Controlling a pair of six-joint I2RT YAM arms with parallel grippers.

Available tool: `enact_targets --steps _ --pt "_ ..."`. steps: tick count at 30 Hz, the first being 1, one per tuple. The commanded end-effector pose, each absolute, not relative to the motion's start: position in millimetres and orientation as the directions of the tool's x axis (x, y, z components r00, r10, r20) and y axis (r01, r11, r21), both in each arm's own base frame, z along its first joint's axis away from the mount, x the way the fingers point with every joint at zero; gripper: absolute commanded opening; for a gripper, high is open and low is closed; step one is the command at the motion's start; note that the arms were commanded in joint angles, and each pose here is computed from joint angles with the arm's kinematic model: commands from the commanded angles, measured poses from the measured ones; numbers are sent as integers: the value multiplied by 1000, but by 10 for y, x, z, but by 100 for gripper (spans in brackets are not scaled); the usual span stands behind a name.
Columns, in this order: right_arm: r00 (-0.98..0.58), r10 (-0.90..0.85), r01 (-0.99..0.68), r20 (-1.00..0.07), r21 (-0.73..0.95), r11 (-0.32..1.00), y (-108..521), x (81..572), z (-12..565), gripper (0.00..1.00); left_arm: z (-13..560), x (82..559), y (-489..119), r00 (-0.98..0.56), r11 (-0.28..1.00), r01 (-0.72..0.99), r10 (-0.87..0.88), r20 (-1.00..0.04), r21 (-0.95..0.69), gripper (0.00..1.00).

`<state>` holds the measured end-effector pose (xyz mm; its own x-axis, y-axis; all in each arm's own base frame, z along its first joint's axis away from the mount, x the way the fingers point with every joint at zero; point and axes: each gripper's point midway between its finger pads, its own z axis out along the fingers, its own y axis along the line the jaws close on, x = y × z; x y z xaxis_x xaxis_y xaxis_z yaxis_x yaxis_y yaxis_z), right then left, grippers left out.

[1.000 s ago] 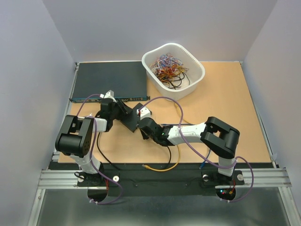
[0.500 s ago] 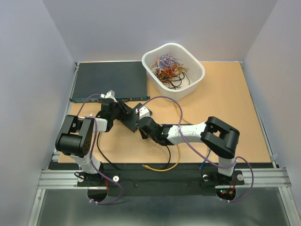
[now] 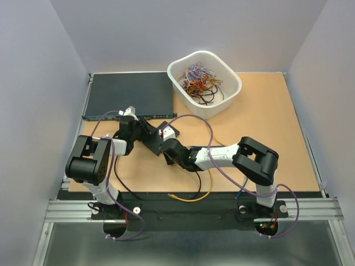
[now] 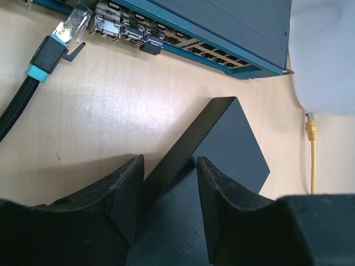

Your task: Insert the plug into the switch port

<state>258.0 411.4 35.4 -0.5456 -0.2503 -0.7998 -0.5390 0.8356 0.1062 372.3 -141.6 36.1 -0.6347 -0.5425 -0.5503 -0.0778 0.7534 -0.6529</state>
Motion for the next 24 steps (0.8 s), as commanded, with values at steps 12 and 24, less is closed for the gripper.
enact_targets --steps 12,24 --pt "-502 -162 -540 -850 162 826 4360 2714 768 0 321 3679 -1473 -649 751 -68 -533 -542 -657 53" --pt "-484 -161 -547 -860 154 823 4443 2711 852 0 289 3676 -1488 -655 755 -69 -527 -542 -652 53"
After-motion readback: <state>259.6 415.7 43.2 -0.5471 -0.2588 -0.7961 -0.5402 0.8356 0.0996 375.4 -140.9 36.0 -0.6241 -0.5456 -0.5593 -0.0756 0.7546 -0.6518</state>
